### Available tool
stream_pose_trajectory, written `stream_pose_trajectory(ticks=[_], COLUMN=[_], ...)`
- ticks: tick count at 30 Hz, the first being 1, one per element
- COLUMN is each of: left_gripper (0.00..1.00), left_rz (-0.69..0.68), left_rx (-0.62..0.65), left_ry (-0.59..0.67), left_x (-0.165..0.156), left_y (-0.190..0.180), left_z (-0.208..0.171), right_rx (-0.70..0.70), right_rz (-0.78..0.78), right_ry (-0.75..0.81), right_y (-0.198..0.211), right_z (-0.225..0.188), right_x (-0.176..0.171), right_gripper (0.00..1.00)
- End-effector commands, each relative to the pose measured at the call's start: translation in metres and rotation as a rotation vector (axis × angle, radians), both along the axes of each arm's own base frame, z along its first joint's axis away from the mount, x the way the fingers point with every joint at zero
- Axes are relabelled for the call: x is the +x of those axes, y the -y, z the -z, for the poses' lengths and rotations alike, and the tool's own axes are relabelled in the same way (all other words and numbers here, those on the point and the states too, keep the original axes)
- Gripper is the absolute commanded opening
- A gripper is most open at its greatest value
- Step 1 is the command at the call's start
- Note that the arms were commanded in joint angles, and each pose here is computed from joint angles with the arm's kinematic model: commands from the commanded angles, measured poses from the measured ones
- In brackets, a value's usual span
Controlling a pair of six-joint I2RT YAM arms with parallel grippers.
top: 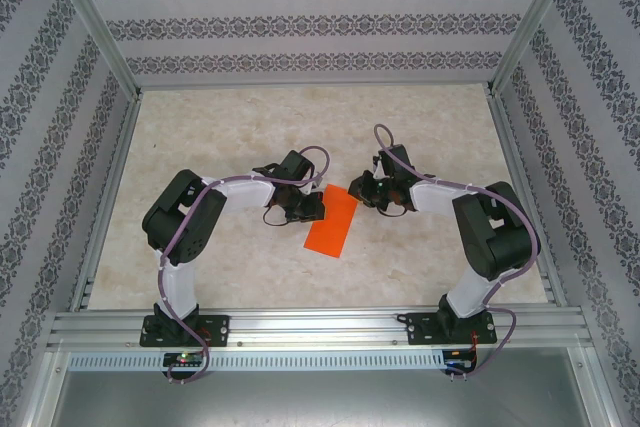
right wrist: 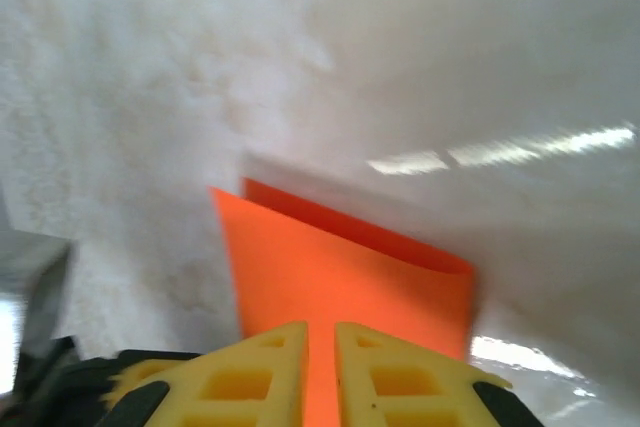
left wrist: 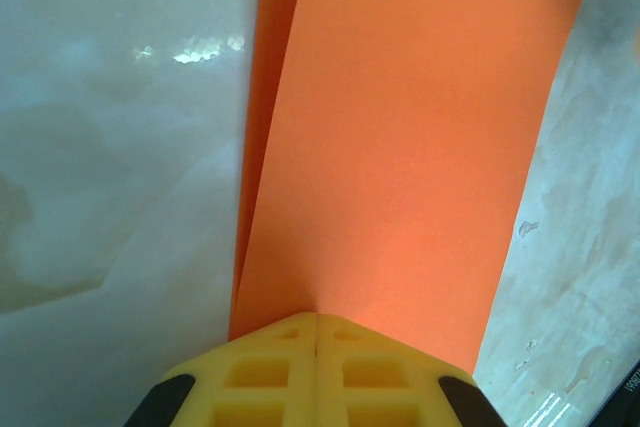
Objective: Fold a paper plane with a square sheet of paper (pick it up from the middle)
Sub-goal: Fold the square sheet of paper in half at the center of the table.
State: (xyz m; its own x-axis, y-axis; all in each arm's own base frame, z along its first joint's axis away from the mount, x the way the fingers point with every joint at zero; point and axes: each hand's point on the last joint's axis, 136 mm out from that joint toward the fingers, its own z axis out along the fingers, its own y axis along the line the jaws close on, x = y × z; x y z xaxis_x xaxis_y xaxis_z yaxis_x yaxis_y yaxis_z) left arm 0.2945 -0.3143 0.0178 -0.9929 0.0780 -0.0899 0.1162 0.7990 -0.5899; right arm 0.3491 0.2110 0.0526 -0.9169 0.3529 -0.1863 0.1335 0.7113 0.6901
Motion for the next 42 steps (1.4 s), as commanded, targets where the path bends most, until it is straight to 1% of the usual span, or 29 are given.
stream_pose_trajectory(ticks=[1, 8, 13, 16, 21, 23, 26, 30, 34, 37, 39, 42], left_gripper=[0.02, 0.02, 0.02, 0.02, 0.02, 0.02, 0.02, 0.02, 0.03, 0.04, 0.06, 0.11], left_rz=[0.014, 0.022, 0.019, 0.020, 0.022, 0.023, 0.018, 0.018, 0.021, 0.025, 0.030, 0.026], left_rx=[0.146, 0.154, 0.153, 0.154, 0.157, 0.157, 0.154, 0.144, 0.131, 0.098, 0.076, 0.022], left_ry=[-0.093, -0.092, -0.095, -0.093, -0.092, -0.090, -0.090, -0.085, -0.080, -0.076, -0.072, -0.029], left_x=[-0.028, -0.031, -0.033, -0.033, -0.032, -0.032, -0.031, -0.029, -0.027, -0.026, -0.025, -0.022], left_y=[-0.026, -0.028, -0.030, -0.030, -0.030, -0.030, -0.029, -0.027, -0.024, -0.018, -0.014, -0.009], left_z=[0.032, 0.033, 0.033, 0.032, 0.031, 0.031, 0.030, 0.027, 0.023, 0.017, 0.009, -0.017], right_rx=[0.015, 0.002, -0.068, -0.040, 0.015, 0.013, 0.024, 0.050, 0.032, 0.017, 0.025, 0.056], right_rz=[-0.015, -0.020, 0.002, -0.011, -0.017, -0.010, -0.019, -0.014, 0.002, 0.001, -0.009, -0.051], right_ry=[0.037, -0.039, -0.106, -0.096, 0.007, 0.024, 0.008, -0.043, -0.083, -0.101, -0.103, -0.062], right_y=[0.002, 0.004, 0.014, 0.008, 0.004, 0.008, 0.005, 0.000, -0.001, -0.001, -0.003, -0.011], right_z=[-0.016, 0.018, 0.049, 0.042, -0.007, -0.016, -0.010, 0.015, 0.040, 0.053, 0.055, 0.041], right_x=[0.010, 0.006, 0.003, 0.004, 0.019, 0.023, 0.023, 0.015, 0.007, 0.006, 0.006, 0.009], right_gripper=[0.16, 0.16, 0.15, 0.15, 0.16, 0.16, 0.16, 0.15, 0.15, 0.15, 0.15, 0.17])
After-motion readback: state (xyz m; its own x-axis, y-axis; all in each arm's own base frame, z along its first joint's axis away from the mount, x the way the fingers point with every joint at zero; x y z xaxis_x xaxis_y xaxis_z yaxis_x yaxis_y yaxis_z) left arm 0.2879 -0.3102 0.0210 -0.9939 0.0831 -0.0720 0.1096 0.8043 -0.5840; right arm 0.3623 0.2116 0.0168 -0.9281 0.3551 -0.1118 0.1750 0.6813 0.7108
